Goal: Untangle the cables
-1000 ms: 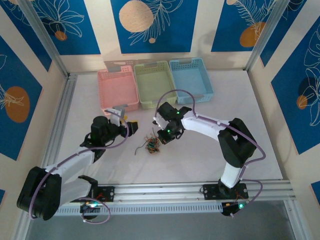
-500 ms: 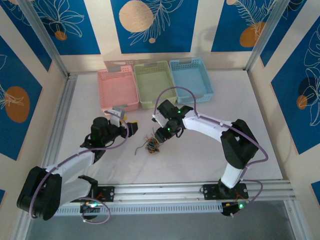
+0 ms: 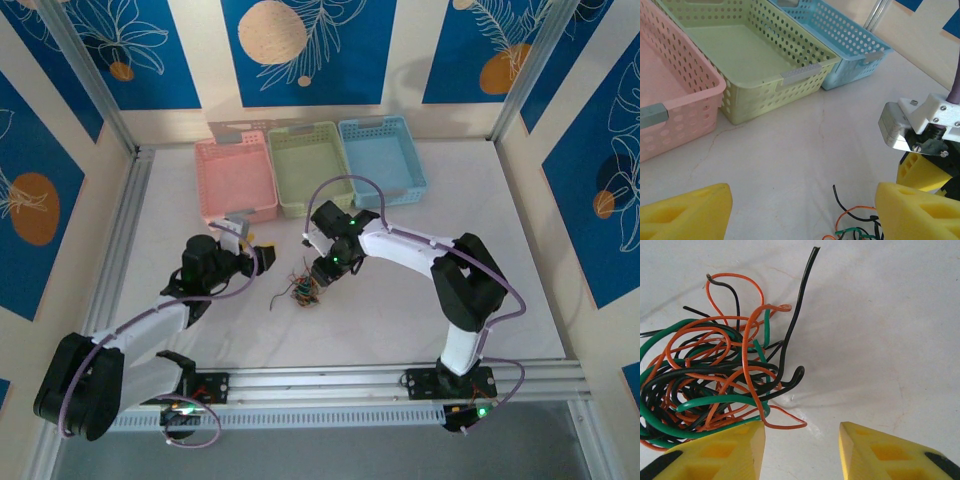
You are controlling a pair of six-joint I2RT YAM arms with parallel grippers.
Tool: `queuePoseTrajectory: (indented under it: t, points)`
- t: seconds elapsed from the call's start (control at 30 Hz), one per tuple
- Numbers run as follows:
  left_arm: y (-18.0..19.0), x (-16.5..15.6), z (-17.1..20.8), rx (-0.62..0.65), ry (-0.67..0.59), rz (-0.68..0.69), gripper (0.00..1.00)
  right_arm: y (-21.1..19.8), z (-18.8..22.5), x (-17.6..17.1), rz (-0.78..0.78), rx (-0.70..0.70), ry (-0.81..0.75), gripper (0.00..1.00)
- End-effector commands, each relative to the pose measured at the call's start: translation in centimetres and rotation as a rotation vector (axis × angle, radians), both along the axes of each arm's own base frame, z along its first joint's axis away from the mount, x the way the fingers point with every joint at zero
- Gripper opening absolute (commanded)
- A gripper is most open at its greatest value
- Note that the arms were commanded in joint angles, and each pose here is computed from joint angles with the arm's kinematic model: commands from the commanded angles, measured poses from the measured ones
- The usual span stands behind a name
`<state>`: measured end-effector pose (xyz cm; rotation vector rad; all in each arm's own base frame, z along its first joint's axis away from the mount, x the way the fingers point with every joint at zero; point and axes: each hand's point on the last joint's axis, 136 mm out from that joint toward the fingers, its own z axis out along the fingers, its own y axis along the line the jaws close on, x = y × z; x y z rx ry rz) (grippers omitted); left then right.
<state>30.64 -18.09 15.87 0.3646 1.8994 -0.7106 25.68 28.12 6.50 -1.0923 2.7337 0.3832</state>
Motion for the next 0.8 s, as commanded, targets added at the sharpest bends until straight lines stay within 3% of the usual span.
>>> queuePoseTrajectory:
  t: [0.0, 0.13, 0.27, 0.77]
  points:
    - [-0.1, 0.2, 0.6, -0.018, -0.022, 0.013, 0.76, 1.0, 2.9, -0.3, 0.033, 0.057, -0.062, 0.47]
    - [0.2, 0.5, 0.3, -0.014, -0.009, 0.034, 0.75, 1.9, 6.0, -0.3, 0.029, 0.173, -0.088, 0.51]
    - [0.3, 0.5, 0.2, -0.014, -0.01, 0.039, 0.75, 2.2, 6.4, -0.3, 0.019, 0.234, -0.036, 0.51]
    - [0.4, 0.6, -0.1, -0.011, 0.001, 0.052, 0.75, 5.1, 2.4, 1.1, 0.043, 0.13, 0.103, 0.44]
